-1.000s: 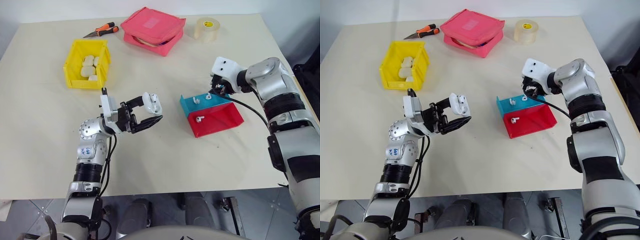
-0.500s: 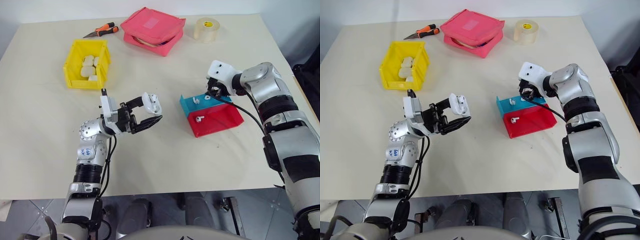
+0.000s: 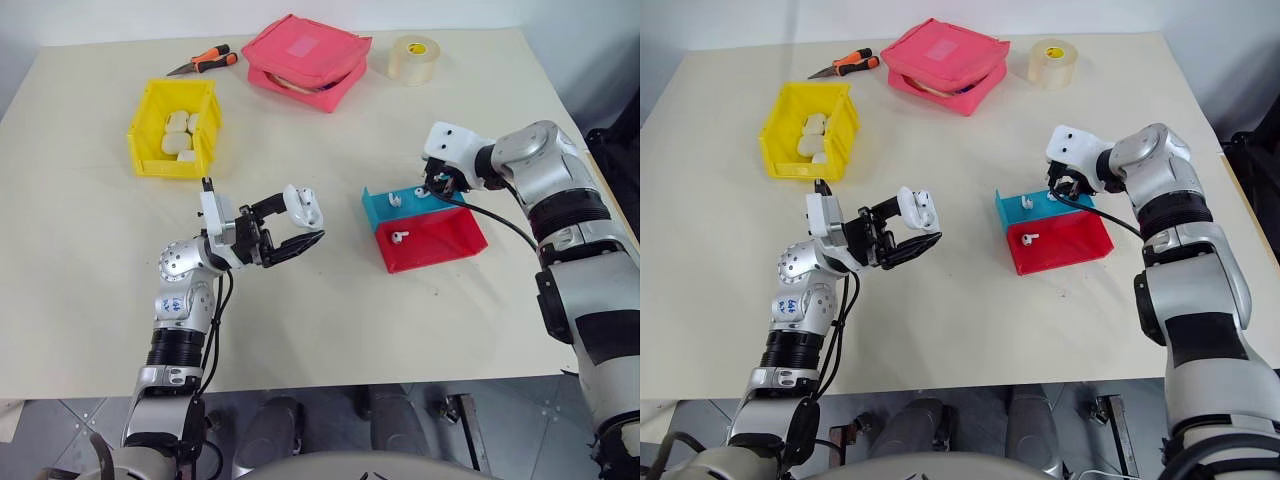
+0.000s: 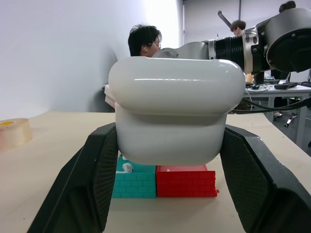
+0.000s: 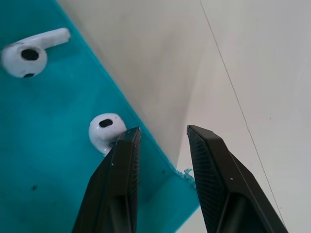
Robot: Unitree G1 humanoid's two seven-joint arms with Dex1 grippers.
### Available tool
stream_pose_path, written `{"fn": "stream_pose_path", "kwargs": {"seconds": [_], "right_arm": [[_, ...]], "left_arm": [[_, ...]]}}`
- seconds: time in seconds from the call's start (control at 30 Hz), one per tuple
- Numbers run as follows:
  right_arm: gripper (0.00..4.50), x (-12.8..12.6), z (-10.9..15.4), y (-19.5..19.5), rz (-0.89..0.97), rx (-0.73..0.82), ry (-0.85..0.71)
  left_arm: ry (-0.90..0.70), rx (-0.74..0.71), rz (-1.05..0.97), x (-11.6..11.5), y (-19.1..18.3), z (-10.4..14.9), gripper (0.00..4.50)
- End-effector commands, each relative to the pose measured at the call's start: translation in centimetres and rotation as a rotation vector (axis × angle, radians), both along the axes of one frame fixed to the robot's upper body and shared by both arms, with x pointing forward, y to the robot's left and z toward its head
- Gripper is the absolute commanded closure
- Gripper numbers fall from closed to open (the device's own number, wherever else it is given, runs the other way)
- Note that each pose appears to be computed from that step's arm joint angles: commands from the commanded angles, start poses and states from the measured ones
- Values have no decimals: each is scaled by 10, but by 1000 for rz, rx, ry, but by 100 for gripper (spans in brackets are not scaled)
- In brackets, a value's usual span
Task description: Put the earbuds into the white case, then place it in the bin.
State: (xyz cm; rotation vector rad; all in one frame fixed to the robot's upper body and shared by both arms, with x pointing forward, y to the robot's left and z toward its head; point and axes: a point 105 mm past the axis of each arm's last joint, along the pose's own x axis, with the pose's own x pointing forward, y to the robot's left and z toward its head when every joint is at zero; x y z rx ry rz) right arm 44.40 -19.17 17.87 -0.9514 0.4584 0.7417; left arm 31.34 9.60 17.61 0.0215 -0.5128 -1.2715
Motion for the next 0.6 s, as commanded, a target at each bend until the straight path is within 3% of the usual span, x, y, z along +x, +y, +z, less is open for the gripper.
{"fn": "stream_pose_path", "kwargs": {"seconds": [0.03, 0.27, 0.6], "right_arm": [[293, 2, 21, 3, 18, 12, -57], [293, -4, 39, 5, 25, 77, -12], [293, -23, 33, 9, 36, 120, 143]], "left_arm": [[-39, -18, -1, -1, 0, 9, 172], [-43, -17, 1, -2, 0, 9, 172], [-43, -20, 2, -3, 1, 7, 172]]}}
